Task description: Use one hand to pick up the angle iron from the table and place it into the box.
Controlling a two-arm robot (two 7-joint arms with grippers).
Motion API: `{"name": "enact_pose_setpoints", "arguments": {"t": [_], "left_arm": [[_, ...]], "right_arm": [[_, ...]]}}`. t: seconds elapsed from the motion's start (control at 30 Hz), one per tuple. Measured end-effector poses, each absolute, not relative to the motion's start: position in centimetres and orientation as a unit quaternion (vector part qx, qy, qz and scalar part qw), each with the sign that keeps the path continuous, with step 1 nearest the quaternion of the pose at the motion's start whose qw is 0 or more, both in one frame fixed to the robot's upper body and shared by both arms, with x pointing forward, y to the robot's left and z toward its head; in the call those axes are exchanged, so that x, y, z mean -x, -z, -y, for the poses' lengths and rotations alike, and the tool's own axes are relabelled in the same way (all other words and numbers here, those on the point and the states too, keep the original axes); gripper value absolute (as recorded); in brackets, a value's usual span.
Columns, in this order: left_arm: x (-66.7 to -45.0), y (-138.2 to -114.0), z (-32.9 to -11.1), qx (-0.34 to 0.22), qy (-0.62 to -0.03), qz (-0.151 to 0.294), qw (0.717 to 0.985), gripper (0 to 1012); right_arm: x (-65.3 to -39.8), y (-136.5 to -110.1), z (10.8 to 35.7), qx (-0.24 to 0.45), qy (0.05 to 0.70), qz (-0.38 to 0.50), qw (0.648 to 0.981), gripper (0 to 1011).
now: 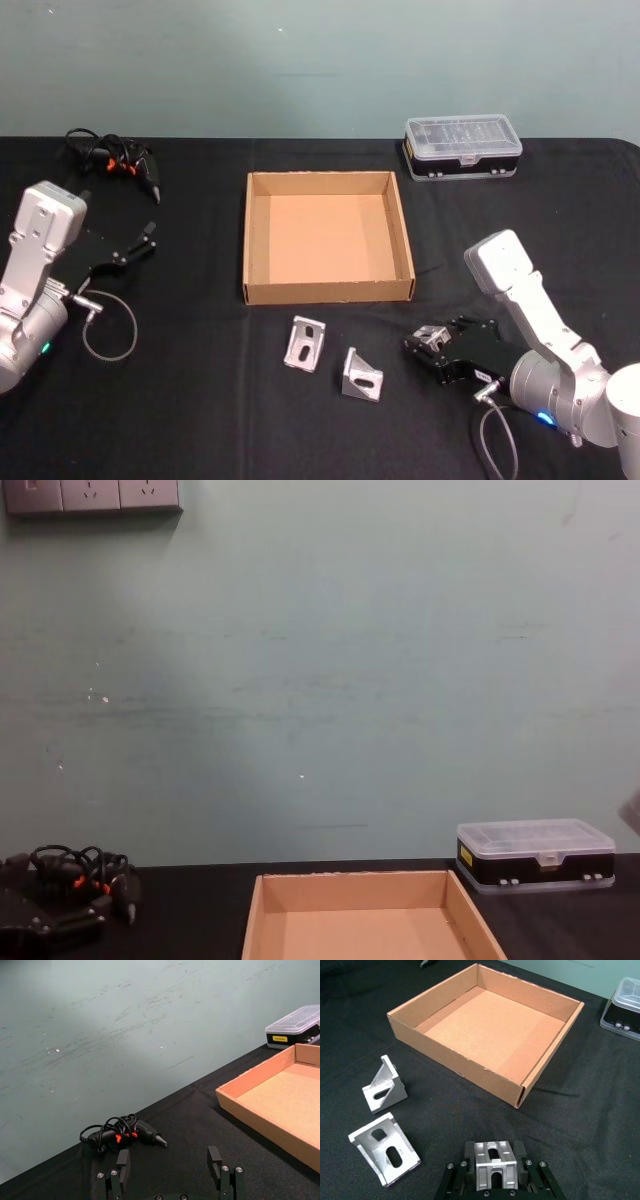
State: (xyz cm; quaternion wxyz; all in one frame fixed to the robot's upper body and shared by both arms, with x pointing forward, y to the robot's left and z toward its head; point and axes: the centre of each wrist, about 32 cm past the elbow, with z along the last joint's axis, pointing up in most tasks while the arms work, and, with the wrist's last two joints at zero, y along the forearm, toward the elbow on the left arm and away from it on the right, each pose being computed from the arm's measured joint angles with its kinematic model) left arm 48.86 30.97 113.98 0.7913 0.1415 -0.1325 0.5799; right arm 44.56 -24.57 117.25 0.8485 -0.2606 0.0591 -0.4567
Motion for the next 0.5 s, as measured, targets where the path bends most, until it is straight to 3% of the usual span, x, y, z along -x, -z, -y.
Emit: {"name": "enact_pose_setpoints", "arguments": {"t": [0.27,0.5], "left_arm": [[-48.9,-114.0,-31.0,-0.141,-0.58,0.132,0.791,1011],[-48.9,-114.0,-31.0,-0.141,-0.58,0.132,0.791,1011]], "right_arm": [[-44.2,-118.0,24.5,0.244,0.461,-0.039,0.852,465],[-44.6,-121.0,23.9,0.213,0.465,0.004,0.859,465]]}}
